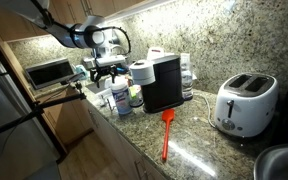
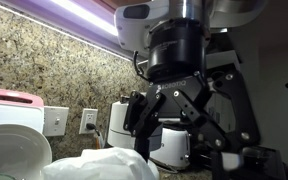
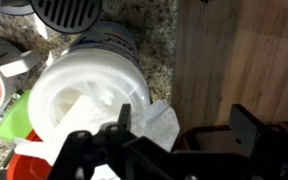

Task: Move the bottle to the right

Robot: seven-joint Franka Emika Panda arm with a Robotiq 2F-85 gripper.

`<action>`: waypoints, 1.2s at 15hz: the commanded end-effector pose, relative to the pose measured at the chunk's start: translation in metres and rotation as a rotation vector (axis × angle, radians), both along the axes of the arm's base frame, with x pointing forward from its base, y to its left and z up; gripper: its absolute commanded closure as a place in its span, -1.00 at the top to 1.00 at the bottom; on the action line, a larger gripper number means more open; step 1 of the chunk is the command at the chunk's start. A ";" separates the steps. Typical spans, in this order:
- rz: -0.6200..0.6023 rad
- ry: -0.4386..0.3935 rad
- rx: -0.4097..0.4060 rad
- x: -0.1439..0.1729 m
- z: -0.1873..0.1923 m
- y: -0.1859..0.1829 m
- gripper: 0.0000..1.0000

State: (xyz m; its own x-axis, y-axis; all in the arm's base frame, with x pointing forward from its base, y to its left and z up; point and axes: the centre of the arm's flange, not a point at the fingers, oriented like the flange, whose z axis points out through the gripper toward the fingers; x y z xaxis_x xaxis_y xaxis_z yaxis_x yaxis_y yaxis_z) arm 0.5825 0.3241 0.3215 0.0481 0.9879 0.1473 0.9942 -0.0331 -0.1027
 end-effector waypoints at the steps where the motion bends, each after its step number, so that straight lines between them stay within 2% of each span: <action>1: 0.046 0.014 -0.007 0.011 -0.009 0.023 1.00; 4: 0.069 0.005 -0.017 0.011 -0.011 0.036 1.00; 9: 0.087 -0.031 -0.034 -0.003 0.017 0.047 1.00; 13: 0.084 -0.041 -0.075 -0.004 0.028 0.046 1.00; 18: 0.059 -0.044 -0.125 0.001 0.024 0.037 1.00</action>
